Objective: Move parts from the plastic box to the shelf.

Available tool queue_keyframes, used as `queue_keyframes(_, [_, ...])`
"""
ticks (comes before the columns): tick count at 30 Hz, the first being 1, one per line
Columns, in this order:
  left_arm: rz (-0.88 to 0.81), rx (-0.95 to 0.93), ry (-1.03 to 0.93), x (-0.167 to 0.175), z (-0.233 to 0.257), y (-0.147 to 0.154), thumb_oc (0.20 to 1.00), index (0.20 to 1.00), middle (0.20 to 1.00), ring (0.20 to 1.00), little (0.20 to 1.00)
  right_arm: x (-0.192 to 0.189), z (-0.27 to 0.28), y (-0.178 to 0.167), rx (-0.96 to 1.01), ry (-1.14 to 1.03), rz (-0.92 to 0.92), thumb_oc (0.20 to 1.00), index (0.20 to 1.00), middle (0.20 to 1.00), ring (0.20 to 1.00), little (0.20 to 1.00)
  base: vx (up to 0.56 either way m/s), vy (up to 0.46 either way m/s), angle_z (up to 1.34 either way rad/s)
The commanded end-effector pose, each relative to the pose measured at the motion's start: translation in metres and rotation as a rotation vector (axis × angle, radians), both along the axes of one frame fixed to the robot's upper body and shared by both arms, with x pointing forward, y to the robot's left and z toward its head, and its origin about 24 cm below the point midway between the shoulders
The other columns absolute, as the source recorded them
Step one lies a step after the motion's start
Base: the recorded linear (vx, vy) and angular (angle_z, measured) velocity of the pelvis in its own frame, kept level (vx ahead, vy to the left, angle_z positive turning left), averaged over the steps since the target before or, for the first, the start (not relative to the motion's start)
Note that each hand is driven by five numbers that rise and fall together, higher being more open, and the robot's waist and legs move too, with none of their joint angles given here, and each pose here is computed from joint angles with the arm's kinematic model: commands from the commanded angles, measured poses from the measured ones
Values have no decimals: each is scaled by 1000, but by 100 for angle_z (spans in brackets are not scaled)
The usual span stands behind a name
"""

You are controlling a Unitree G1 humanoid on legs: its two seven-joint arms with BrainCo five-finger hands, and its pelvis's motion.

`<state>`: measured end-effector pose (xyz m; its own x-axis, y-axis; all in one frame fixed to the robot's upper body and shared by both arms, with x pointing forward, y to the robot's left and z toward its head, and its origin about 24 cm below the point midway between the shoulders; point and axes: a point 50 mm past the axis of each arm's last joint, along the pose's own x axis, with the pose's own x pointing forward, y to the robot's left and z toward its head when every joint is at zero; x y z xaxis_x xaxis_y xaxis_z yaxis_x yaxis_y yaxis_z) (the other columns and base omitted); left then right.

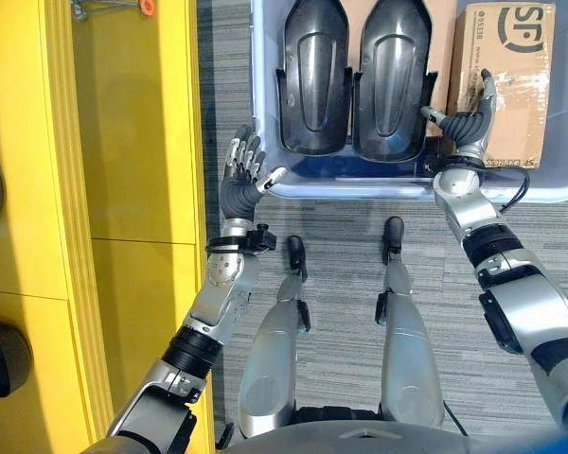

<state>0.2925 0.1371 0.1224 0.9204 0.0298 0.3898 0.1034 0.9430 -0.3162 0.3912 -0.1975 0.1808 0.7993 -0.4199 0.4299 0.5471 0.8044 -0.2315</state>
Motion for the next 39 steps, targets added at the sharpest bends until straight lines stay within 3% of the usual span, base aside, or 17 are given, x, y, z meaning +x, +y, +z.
queue_keyframes(1, [-3,4,-148,-10,24,3,1000,1000,1000,1000,1000,-4,11,18,-41,-77,70,1000,1000,1000,1000,1000,0,0,0])
queue_keyframes(9, [65,-10,-159,-9,27,9,1000,1000,1000,1000,1000,-34,32,38,-40,-310,144,1000,1000,1000,1000,1000,1,0,1])
queue_keyframes(15, [65,-9,-159,-10,28,10,1000,1000,1000,1000,1000,-36,31,40,-22,-320,148,1000,1000,1000,1000,1000,-1,1,2])
queue_keyframes(28, [22,-5,-164,-13,27,6,1000,1000,1000,1000,1000,-9,-4,20,93,-85,39,1000,1000,1000,1000,1000,0,0,0])
queue_keyframes(39, [4,-2,-148,-14,23,7,1000,1000,1000,1000,1000,0,-17,16,132,13,50,1000,1000,1000,1000,1000,0,0,0])
